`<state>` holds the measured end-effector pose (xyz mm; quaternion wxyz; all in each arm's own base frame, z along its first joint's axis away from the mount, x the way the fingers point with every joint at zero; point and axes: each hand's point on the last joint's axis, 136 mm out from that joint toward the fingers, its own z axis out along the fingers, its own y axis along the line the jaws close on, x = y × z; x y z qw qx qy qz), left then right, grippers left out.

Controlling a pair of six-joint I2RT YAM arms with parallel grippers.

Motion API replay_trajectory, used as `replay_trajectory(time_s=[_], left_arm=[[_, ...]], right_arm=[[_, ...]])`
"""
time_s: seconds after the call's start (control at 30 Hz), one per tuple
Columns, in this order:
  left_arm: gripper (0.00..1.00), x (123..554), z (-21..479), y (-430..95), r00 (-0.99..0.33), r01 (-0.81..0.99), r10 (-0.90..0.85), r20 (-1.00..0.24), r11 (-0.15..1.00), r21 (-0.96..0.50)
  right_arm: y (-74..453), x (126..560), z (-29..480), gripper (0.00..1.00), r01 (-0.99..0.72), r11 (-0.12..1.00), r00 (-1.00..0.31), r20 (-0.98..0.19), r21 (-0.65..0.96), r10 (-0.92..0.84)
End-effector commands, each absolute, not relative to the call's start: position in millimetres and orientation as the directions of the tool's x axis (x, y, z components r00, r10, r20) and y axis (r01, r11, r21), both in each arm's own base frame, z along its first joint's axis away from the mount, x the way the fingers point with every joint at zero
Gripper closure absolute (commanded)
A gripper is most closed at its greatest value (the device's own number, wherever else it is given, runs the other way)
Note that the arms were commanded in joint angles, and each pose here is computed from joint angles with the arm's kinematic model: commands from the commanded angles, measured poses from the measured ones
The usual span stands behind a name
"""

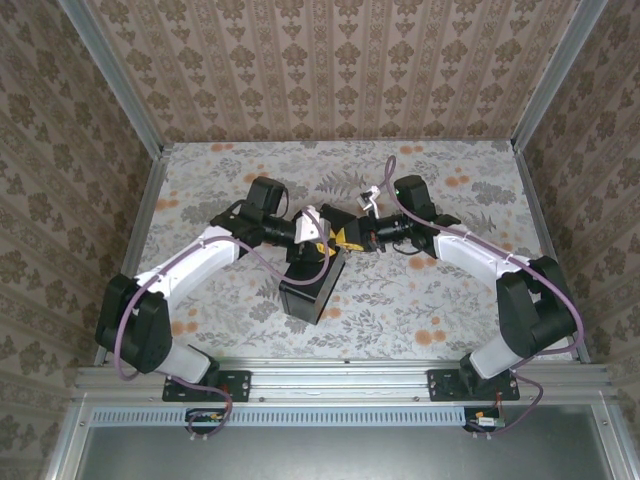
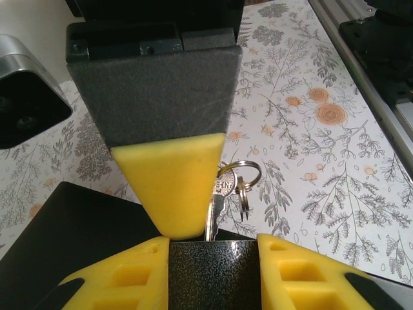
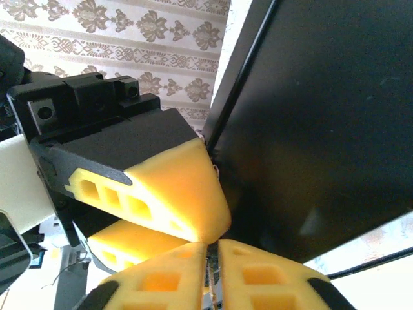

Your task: Unlock the padlock with the key

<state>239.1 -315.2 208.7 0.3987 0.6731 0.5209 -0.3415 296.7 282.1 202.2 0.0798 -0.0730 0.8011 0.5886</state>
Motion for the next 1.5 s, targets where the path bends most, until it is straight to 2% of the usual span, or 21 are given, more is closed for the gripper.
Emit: replay_trajectory(time_s=[0.0, 0.27, 0.5, 0.67, 1.23, 1.47], left_arm=[[0.91, 240.3, 245.1, -324.1, 0.333, 0.94, 0.3, -0.894, -0.184, 0.288], [0.9, 243.8, 243.1, -320.6, 0.325, 0.943, 0.313, -0.892, -0.176, 0.282], [0.91, 245.3, 240.7, -320.7, 0.321, 0.945, 0.317, -0.893, -0.174, 0.278], [0.9, 245.5, 243.2, -321.1, 0.325, 0.943, 0.313, -0.892, -0.174, 0.282], [0.91, 243.2, 248.4, -324.2, 0.334, 0.94, 0.301, -0.893, -0.182, 0.29], [0.91, 239.7, 250.4, -327.6, 0.326, 0.94, 0.288, -0.9, -0.197, 0.278]], right_arm=[[279.6, 297.1, 200.0, 0.78, -0.218, 0.311, -0.975, -0.222, 0.925, -0.024], [268.8, 300.2, 204.0, 0.68, -0.209, 0.326, -0.975, -0.222, 0.922, 0.003], [258.7, 296.4, 209.9, 0.65, -0.209, 0.328, -0.973, -0.23, 0.921, 0.026], [253.4, 288.2, 207.4, 0.74, -0.203, 0.333, -0.974, -0.224, 0.921, 0.024], [261.9, 278.9, 218.4, 0.82, -0.237, 0.296, -0.968, -0.25, 0.926, 0.009], [270.0, 275.1, 226.4, 1.0, -0.285, 0.276, -0.956, -0.292, 0.918, -0.015]])
